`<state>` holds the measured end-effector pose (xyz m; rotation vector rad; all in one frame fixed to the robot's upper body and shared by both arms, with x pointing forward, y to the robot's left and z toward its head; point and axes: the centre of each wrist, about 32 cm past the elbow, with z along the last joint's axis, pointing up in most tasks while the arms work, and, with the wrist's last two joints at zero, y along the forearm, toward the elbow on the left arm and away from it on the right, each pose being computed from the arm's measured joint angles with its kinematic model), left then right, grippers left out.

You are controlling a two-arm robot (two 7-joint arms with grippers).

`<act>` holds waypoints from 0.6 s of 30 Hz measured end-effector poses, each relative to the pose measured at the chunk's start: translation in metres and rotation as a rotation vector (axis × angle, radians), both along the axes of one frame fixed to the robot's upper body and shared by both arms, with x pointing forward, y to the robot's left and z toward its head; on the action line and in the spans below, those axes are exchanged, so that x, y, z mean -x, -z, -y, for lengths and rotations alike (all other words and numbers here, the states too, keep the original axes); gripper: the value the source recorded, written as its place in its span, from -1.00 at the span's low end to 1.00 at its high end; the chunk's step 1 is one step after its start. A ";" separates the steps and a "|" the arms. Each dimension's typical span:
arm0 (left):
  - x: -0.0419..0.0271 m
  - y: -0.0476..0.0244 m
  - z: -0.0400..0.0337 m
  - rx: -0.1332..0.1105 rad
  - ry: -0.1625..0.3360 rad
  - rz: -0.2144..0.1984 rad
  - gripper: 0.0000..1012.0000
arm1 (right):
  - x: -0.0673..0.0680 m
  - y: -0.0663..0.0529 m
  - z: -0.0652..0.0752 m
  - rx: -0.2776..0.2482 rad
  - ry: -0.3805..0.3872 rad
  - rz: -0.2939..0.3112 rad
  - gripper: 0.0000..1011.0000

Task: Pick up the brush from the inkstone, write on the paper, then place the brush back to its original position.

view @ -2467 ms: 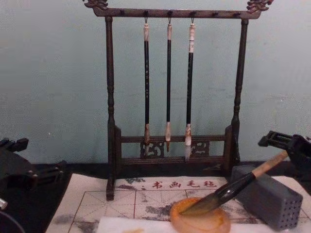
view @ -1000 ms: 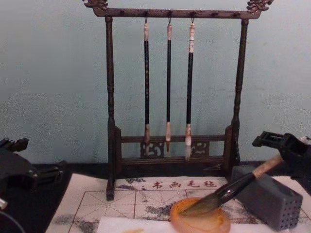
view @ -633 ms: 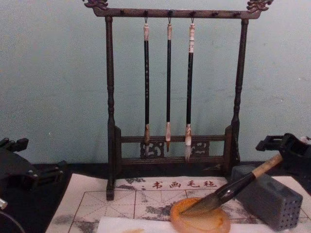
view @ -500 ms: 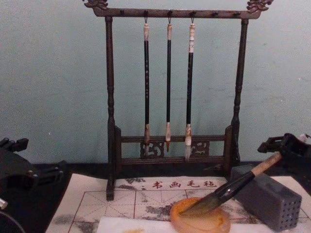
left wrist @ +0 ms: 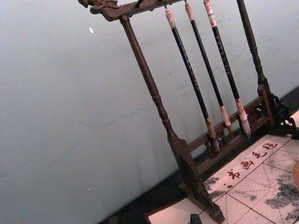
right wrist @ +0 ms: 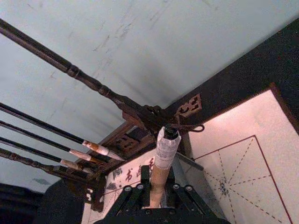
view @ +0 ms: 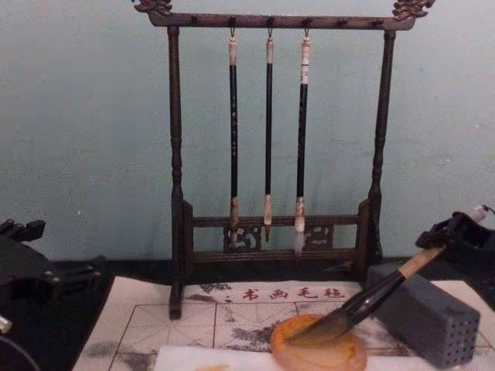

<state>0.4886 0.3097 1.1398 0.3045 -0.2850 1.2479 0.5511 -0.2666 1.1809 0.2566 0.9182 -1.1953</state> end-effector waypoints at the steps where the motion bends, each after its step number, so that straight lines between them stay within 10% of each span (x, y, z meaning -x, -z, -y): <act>1: 0.0000 0.0000 0.0000 0.000 0.000 0.000 0.98 | 0.000 0.000 0.000 0.000 0.000 0.000 -0.61; 18: 0.0000 0.0000 0.0000 0.000 0.000 0.000 0.98 | 0.000 0.000 0.000 0.000 0.000 0.000 -0.61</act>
